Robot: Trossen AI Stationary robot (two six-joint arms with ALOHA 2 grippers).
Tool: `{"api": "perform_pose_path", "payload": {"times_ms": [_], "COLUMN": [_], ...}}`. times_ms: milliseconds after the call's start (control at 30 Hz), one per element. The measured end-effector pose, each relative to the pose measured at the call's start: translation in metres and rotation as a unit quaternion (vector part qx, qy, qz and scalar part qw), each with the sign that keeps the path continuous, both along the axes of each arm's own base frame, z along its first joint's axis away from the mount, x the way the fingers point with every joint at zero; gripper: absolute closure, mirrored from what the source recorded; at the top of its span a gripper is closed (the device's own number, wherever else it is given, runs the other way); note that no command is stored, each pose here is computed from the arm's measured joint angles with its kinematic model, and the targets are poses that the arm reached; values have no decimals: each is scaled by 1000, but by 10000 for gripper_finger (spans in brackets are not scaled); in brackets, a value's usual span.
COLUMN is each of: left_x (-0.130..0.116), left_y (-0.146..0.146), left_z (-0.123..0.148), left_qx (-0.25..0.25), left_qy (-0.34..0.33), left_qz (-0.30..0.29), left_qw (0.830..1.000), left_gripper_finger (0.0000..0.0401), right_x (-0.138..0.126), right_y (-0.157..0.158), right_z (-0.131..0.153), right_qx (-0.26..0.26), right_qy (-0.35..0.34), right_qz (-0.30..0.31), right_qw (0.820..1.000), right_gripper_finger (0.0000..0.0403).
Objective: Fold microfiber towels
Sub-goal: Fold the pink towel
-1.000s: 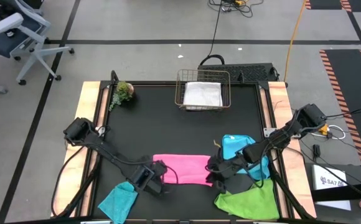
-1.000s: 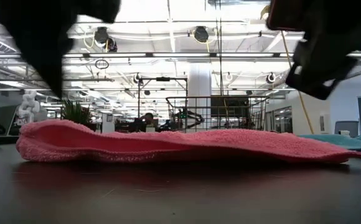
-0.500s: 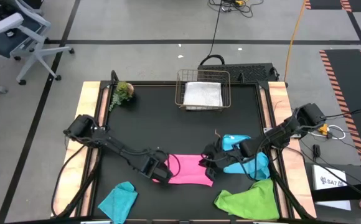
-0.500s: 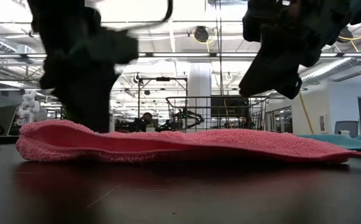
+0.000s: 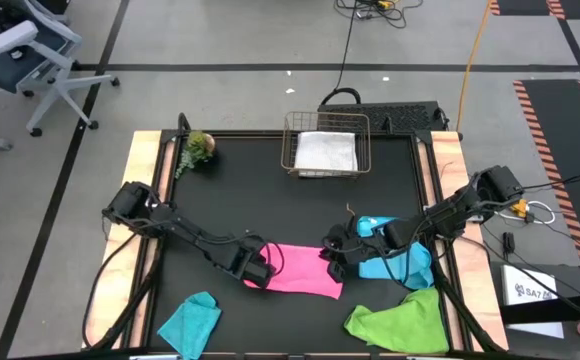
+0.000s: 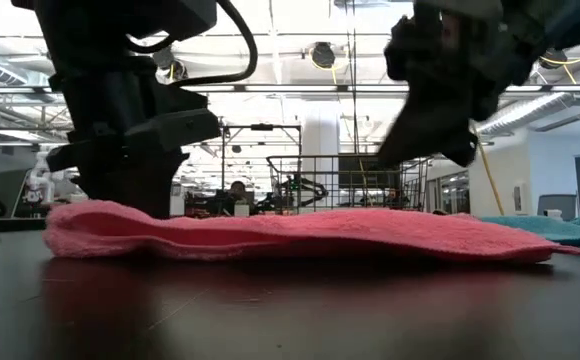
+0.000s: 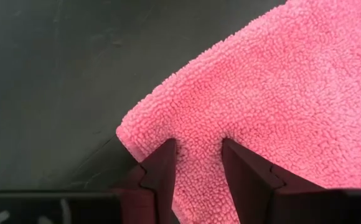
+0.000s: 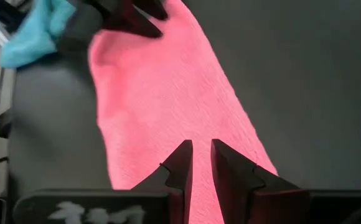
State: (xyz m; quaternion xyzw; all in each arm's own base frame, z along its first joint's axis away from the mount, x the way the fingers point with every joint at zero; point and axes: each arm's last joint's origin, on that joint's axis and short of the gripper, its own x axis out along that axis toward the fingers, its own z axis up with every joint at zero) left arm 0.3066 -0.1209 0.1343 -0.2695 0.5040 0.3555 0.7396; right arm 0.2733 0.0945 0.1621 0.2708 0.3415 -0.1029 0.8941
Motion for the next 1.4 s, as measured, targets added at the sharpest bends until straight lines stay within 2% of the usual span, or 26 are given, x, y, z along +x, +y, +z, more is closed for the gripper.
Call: {"api": "perform_pose_path", "payload": {"times_ms": [133,233,333,567,767,900,1000,1100,1200,1300,1400], "left_x": [2,2,2,3,6,10,16,25,32,34,39], "left_y": [1,1,1,1,4,13,18,16,14,13,10], "left_z": [0,0,0,-1,-1,-1,6,28,50,57,61], "left_qx": [-2,-2,-3,-3,7,17,18,38,59,69,58], "left_qy": [-5,-8,-9,-12,-22,-25,-23,-59,-86,-92,-129], "left_qz": [2,1,1,2,9,1,-14,-33,-55,-79,-84], "left_qw": [1000,1000,1000,1000,1000,1000,999,997,993,990,986], "left_gripper_finger": [268,268,268,268,268,268,268,268,268,268,268], "right_x": [-13,-20,-27,-45,-46,-39,-32,-22,-16,-10,-10], "right_y": [1,5,6,-6,-21,-33,-38,-34,-27,-18,-9], "right_z": [-17,-23,-30,-51,-56,-54,-50,-36,-25,-16,-12], "right_qx": [27,36,33,18,-6,-25,7,30,27,30,33], "right_qy": [31,41,52,84,89,74,39,-22,-42,-61,-69], "right_qz": [-25,-25,-22,-54,-56,-50,-44,-15,3,17,31], "right_qw": [999,998,998,995,994,996,998,999,999,998,997], "right_gripper_finger": [362,382,399,400,402,401,402,402,402,403,403]}}
